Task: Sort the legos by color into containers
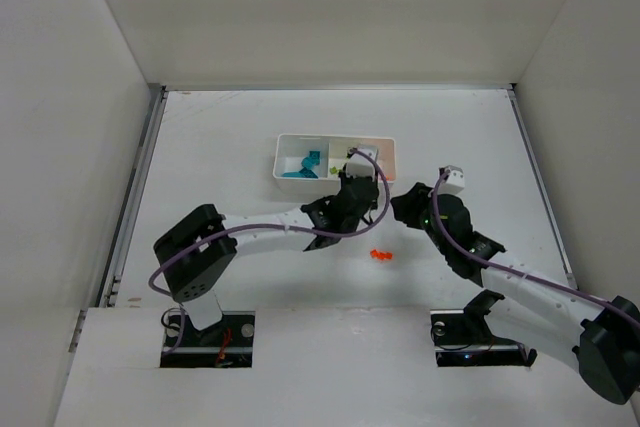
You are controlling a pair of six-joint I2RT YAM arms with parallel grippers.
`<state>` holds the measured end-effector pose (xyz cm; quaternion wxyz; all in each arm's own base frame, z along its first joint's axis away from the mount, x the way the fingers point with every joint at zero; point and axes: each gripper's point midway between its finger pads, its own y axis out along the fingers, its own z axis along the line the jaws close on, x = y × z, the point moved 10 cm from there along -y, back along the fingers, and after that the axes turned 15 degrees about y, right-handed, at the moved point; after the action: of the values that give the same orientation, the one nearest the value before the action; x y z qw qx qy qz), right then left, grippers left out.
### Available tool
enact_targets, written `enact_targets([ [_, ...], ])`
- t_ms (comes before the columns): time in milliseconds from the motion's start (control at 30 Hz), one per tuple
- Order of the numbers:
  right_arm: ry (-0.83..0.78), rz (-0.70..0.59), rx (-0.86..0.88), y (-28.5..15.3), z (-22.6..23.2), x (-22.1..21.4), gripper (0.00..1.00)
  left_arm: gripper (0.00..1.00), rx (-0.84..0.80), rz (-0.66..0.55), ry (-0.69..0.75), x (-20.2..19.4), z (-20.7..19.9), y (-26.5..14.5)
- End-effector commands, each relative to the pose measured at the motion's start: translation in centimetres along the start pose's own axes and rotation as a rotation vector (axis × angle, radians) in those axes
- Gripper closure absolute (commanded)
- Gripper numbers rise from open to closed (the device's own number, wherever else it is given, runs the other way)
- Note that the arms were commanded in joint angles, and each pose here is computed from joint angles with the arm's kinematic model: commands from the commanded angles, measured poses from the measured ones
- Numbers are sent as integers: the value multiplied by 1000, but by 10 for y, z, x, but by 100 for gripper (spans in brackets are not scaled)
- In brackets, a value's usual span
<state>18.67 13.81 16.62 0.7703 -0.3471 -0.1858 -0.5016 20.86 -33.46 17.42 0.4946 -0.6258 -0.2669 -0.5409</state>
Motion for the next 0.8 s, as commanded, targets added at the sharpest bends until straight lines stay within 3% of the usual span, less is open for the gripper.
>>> enact_targets([
  [0,29,-23,12,0,2,2,51,81,-16,-100,-16,39,2,25],
  [200,36,28,-18,-4,-4,-15,60,79,-9,-81,-45,44,11,76],
  [333,17,87,-34,-8,-5,-32,58,69,-7,-75,-66,45,14,87],
  [467,-20,163,-48,-15,-2,-48,53,56,-20,-78,-72,47,17,81],
  [767,-155,284,-126,-19,-1,-79,55,53,-66,-55,-92,22,30,23],
])
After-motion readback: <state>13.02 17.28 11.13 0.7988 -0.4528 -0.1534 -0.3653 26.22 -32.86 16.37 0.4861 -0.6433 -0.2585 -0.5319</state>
